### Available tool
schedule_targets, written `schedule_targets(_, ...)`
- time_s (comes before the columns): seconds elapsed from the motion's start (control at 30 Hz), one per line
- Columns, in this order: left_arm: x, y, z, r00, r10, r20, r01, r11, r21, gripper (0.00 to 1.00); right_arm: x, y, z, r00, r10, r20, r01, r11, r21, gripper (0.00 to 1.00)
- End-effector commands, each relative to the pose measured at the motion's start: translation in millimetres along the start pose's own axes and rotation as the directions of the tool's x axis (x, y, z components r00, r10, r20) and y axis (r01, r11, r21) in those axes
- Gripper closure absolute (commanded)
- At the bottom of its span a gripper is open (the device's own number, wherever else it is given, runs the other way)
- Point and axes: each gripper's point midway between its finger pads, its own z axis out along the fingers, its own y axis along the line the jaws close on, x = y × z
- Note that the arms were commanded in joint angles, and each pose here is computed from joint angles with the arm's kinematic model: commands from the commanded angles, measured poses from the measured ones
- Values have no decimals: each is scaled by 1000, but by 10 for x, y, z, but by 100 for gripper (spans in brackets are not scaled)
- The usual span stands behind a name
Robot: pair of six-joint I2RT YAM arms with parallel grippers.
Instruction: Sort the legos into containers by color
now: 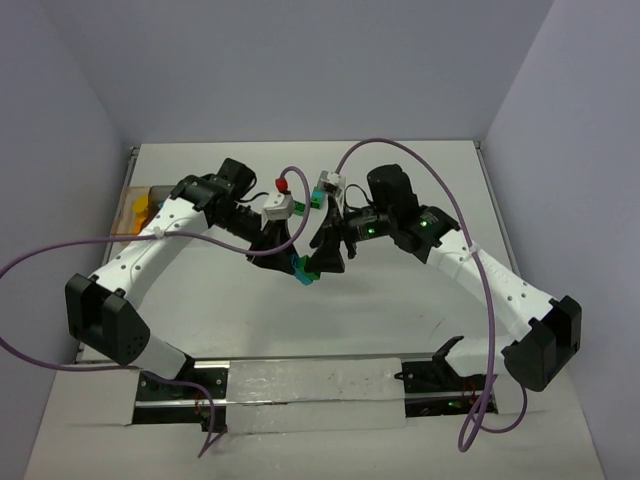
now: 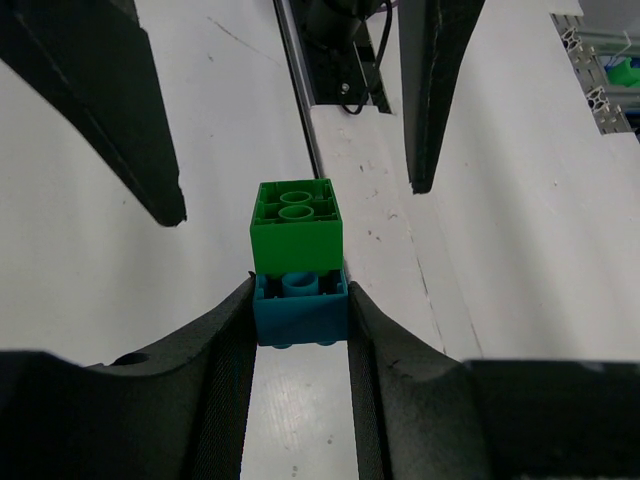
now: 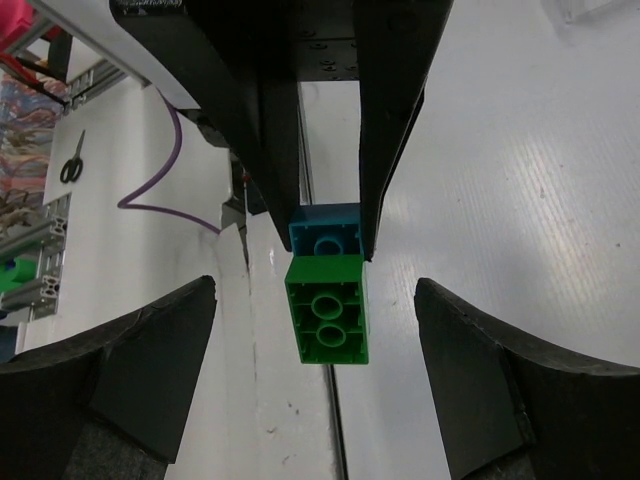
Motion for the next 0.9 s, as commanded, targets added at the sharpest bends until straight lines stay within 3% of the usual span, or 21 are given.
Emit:
schedule_targets(0.0, -229, -115, -27, 998, 48, 45, -50, 998, 43, 100, -198, 92, 33, 997, -79, 26, 80, 997, -24, 13)
schedule_targets(0.2, -282, -136, -28, 996, 49, 68, -53, 997, 50, 100, 21, 66, 73, 993, -113, -20, 112, 993, -21, 19)
schedule_targets(0.43, -283, -113, -20, 997, 30, 65, -34, 998, 55, 100, -8, 81, 62, 991, -135, -19, 134, 991, -26, 34)
schedule_targets(0.77, -326, -113, -22, 997, 25, 75, -30, 998, 61, 100, 38, 14, 65, 987, -156, -45, 156, 988, -4, 38)
schedule_targets(0.87, -325, -109, -17, 997, 27, 75, -31, 998, 60, 100, 49, 11, 62, 986, -160, -46, 160, 987, -2, 45)
